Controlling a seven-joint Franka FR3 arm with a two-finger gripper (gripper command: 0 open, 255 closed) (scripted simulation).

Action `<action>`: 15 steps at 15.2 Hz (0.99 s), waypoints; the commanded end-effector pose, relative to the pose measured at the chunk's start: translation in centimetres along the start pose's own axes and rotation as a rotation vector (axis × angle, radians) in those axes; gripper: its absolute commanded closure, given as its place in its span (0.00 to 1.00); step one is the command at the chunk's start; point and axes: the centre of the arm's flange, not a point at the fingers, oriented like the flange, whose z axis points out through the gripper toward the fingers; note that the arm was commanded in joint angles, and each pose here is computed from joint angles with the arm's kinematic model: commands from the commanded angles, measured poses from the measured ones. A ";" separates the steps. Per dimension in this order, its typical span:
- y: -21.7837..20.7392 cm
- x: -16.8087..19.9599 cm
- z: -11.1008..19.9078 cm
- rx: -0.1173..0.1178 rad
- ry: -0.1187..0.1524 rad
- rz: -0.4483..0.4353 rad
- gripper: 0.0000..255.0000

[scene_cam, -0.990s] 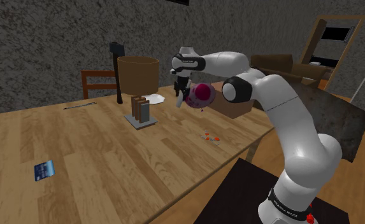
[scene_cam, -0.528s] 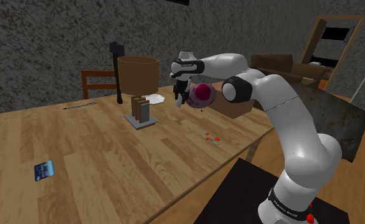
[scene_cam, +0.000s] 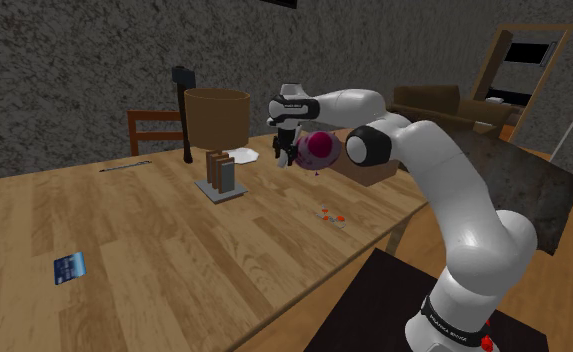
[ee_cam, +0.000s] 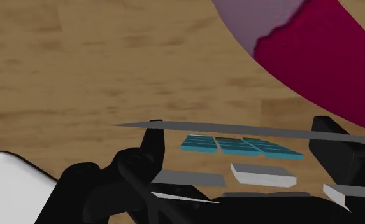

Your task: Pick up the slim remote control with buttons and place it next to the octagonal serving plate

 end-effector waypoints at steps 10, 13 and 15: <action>-0.4 -0.2 -3.9 0.014 -0.001 0.003 0.00; -0.4 -0.2 -3.9 0.014 -0.001 0.003 0.00; -0.4 -0.2 -3.9 0.014 -0.001 0.003 0.00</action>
